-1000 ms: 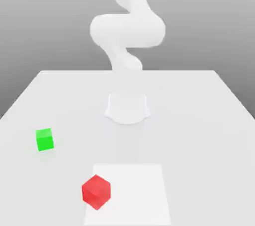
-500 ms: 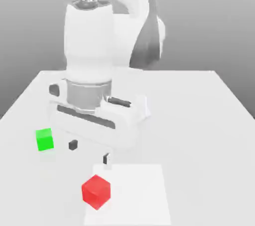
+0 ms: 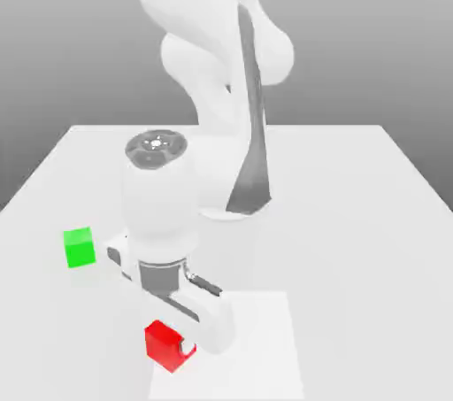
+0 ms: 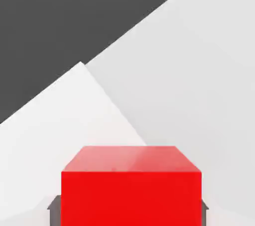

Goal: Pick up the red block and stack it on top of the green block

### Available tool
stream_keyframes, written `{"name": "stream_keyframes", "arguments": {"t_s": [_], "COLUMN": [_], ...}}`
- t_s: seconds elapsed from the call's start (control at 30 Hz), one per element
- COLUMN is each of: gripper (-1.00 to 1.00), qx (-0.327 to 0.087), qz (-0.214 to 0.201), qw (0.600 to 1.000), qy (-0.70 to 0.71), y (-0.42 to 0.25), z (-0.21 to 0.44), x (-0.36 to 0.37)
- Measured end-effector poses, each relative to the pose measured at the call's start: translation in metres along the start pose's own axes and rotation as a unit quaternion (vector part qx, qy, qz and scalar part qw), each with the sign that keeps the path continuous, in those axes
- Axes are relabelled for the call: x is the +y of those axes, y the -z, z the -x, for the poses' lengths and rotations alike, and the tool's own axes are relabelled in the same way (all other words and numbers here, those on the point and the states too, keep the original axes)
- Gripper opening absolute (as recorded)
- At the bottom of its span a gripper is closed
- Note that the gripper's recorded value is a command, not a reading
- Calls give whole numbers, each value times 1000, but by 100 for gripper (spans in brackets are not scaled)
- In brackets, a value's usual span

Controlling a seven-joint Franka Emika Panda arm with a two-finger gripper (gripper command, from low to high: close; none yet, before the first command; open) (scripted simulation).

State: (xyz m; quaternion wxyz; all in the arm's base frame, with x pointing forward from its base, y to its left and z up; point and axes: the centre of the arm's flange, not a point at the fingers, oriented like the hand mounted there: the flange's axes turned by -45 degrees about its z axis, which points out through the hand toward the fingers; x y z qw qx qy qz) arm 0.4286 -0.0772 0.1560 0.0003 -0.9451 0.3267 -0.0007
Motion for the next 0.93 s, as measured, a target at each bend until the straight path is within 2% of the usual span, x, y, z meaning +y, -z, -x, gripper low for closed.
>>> {"name": "stream_keyframes", "arguments": {"t_s": [0.17, 0.33, 0.57, 0.83, 0.87, 0.93], "gripper": [-100, -100, -100, -100, 100, 100], "qx": [1, 7, 2, 0, 0, 0], "qz": [2, 19, 7, -1, 0, 0], "qw": [1000, 985, 943, 931, 932, 934], "qy": [-9, -171, -334, -365, -364, -357], "y": [51, 74, 91, 35, 28, 28], "z": [-1, -11, 48, 62, 62, 61], "x": [10, 156, 282, 301, 300, 295]}}
